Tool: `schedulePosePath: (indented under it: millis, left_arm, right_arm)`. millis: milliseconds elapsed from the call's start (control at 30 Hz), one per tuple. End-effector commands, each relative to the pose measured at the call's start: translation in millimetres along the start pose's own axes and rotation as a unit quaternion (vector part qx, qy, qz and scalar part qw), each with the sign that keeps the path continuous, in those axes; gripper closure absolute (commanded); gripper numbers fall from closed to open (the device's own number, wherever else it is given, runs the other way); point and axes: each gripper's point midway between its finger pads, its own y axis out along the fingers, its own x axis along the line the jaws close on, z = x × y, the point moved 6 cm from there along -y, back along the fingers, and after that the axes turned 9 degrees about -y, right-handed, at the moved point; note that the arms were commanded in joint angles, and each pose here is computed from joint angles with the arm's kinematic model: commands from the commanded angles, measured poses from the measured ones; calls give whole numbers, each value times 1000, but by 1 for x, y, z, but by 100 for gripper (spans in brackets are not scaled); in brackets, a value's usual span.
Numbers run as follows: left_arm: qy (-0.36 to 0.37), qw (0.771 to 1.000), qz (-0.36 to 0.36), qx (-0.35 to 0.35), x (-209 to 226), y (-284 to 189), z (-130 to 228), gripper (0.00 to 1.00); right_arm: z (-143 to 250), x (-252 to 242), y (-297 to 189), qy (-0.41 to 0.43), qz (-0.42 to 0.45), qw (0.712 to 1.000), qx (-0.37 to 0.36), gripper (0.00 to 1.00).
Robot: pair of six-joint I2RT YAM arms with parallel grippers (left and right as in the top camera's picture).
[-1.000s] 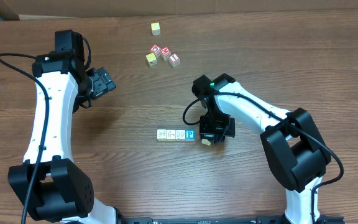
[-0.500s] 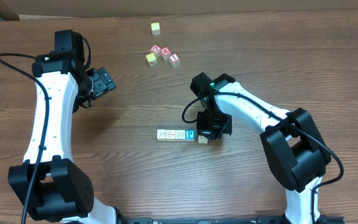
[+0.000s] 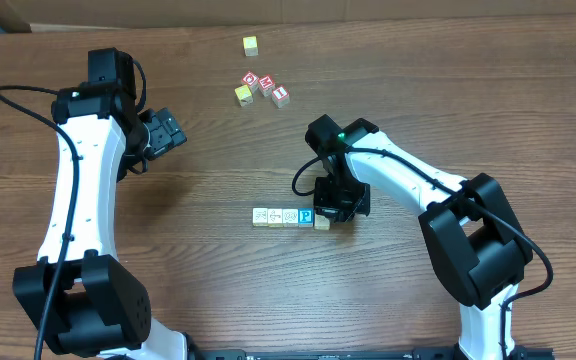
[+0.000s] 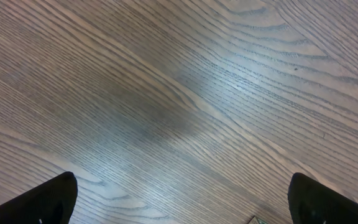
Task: Flip 5 blocks
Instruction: 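Lower the 6 block beside the blue P block and release it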
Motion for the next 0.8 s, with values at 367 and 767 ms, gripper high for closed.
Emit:
schedulePosePath:
  millis: [367,767]
  left_arm:
    - [-6,1000,12,-12,-2,-9,-2,0]
    - [-6,1000,12,-12,-2,-9,-2,0]
  right_arm:
    - [16,-3,-5,22,10,999,32,92]
    - [45,17,2,-14,35,997,61,96]
